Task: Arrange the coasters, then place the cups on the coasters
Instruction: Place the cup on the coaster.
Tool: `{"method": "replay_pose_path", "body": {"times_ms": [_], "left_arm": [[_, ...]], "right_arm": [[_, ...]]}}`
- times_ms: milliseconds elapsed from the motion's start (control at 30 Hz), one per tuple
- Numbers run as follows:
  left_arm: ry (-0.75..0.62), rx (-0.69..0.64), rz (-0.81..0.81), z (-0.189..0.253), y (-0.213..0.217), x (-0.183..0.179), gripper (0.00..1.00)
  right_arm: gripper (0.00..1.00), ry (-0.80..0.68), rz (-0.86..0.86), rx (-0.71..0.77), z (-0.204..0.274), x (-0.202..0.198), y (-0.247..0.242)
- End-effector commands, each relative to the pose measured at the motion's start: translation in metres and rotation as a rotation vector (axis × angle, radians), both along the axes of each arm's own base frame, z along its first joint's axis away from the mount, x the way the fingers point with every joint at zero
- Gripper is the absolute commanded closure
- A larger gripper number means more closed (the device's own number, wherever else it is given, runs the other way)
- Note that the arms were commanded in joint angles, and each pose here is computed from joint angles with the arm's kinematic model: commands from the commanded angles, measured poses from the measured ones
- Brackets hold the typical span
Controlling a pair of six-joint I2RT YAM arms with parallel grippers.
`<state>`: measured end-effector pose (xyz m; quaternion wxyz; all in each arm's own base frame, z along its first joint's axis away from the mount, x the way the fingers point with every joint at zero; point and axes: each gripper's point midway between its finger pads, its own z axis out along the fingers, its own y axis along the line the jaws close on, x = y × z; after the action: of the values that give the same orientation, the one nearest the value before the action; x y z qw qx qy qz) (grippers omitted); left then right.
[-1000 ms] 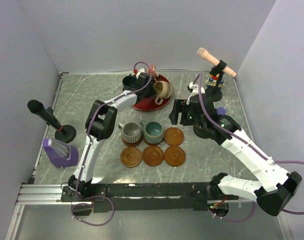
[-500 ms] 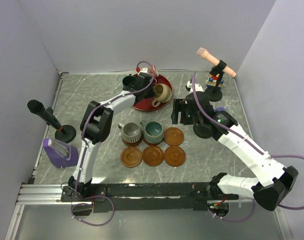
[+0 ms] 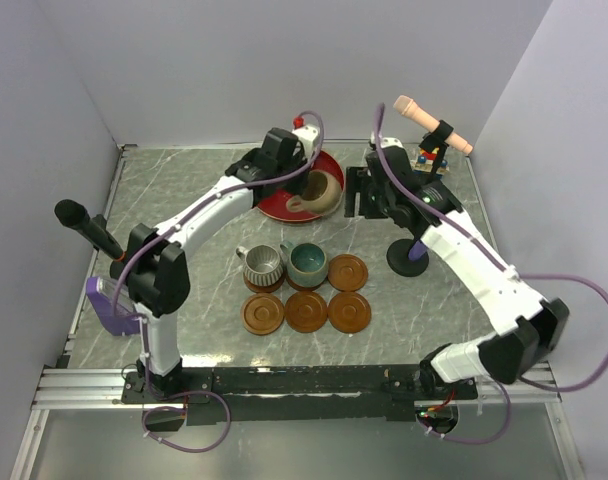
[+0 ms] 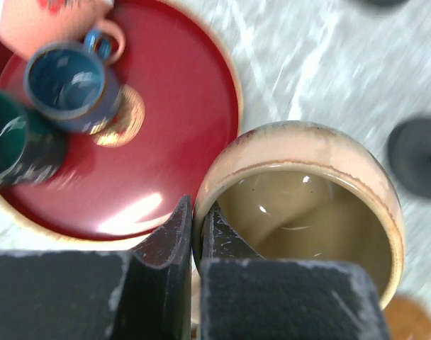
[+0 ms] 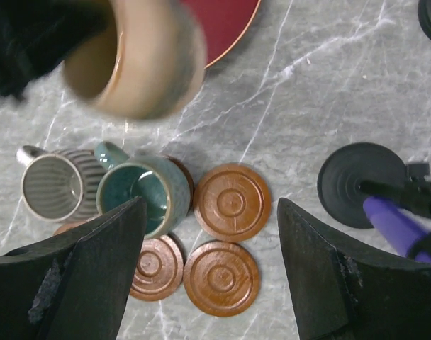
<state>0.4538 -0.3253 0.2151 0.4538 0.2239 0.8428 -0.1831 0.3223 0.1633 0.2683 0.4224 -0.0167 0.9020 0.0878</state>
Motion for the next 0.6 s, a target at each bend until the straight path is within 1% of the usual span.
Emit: {"method": "replay_pose_path", "body": {"times_ms": [0, 133, 167, 233, 300, 400, 567], "left_arm": [[-0.098, 0.122, -0.092, 0.026, 0.014, -0.030, 0.99], [-0.091, 0.108, -0.110, 0.031, 0.011, -0.051, 0.99], [-0.118, 0.108, -0.085, 0.039, 0.013, -0.053, 0.99], [-0.127, 0.101, -0.095, 0.041, 0.008, -0.062, 0.99], [-0.102, 0.066, -0.089, 0.041, 0.002, -0.070, 0.99], [-0.098, 0.065, -0.092, 0.042, -0.002, -0.077, 0.99], [-0.131, 0.056, -0.098, 0.049, -0.006, -0.085, 0.99]], "right_arm": [[0.21, -0.017, 0.021, -0.001, 0.017, 0.014, 0.008], [0.23, -0.004, 0.032, 0.037, 0.017, 0.016, 0.019], [0.23, 0.000, 0.038, 0.049, 0.016, 0.015, 0.023], [0.25, 0.014, 0.056, 0.069, 0.010, 0.013, 0.032], [0.26, 0.035, 0.075, 0.084, 0.004, 0.010, 0.042], [0.27, 0.050, 0.082, 0.089, -0.005, 0.009, 0.051], [0.27, 0.062, 0.071, 0.096, -0.017, 0.012, 0.057]]}}
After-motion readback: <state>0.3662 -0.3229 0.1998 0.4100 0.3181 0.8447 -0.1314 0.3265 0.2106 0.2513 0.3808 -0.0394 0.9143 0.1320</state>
